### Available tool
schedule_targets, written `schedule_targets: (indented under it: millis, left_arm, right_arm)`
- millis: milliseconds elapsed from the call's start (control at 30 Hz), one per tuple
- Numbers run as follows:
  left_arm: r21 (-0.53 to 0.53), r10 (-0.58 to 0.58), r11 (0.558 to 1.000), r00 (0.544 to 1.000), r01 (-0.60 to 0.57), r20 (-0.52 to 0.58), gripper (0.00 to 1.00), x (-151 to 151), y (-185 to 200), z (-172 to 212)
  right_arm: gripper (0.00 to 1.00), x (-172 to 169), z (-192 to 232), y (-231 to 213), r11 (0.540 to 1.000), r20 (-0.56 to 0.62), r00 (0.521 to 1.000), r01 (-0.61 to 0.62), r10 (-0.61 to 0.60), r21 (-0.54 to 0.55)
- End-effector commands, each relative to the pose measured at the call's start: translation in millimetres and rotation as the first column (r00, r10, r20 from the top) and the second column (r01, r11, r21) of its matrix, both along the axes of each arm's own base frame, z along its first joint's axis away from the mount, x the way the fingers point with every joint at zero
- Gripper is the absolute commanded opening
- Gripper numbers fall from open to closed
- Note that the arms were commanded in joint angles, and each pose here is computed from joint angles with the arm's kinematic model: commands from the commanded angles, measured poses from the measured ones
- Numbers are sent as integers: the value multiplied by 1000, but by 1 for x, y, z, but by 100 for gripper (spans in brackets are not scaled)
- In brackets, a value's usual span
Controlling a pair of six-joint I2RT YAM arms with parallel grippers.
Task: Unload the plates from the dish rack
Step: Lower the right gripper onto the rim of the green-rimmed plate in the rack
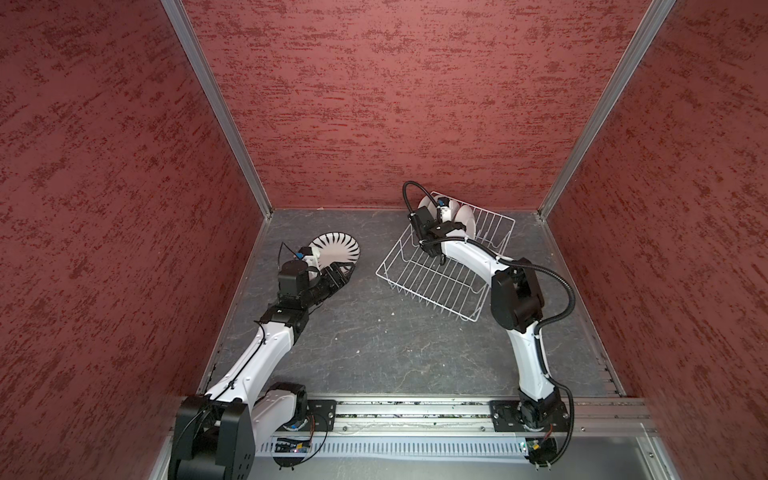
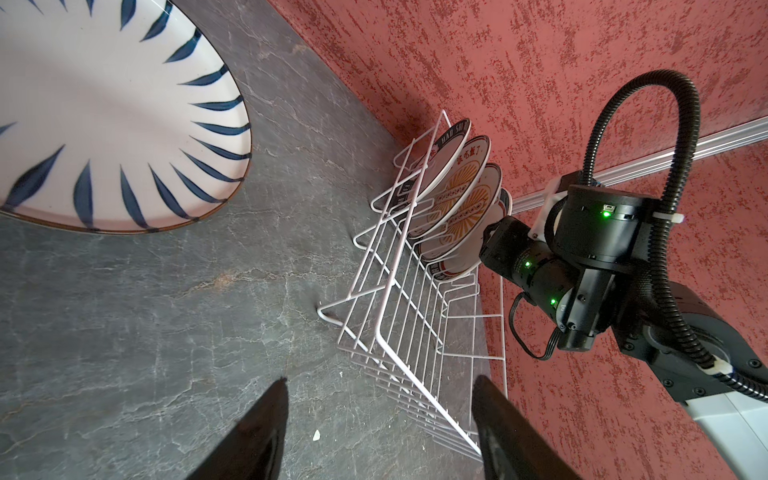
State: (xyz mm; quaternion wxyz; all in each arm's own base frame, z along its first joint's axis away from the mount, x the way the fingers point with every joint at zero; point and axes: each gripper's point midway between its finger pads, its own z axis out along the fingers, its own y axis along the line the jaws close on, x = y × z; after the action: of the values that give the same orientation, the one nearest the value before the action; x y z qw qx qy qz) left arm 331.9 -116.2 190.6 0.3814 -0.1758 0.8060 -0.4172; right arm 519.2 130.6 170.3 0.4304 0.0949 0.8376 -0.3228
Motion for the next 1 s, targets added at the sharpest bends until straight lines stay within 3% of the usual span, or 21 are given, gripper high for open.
schedule_targets:
  millis: [0, 967]
  left_arm:
    - [15, -7, 1000, 999, 7, 46, 70, 5, -2, 12]
    - [37, -13, 999, 999, 12, 41, 69, 13, -3, 12]
  right_arm:
    - [45, 2, -2, -8, 999, 24, 999, 30, -29, -39]
    - [27, 6, -7, -13, 988, 34, 999, 27, -22, -150]
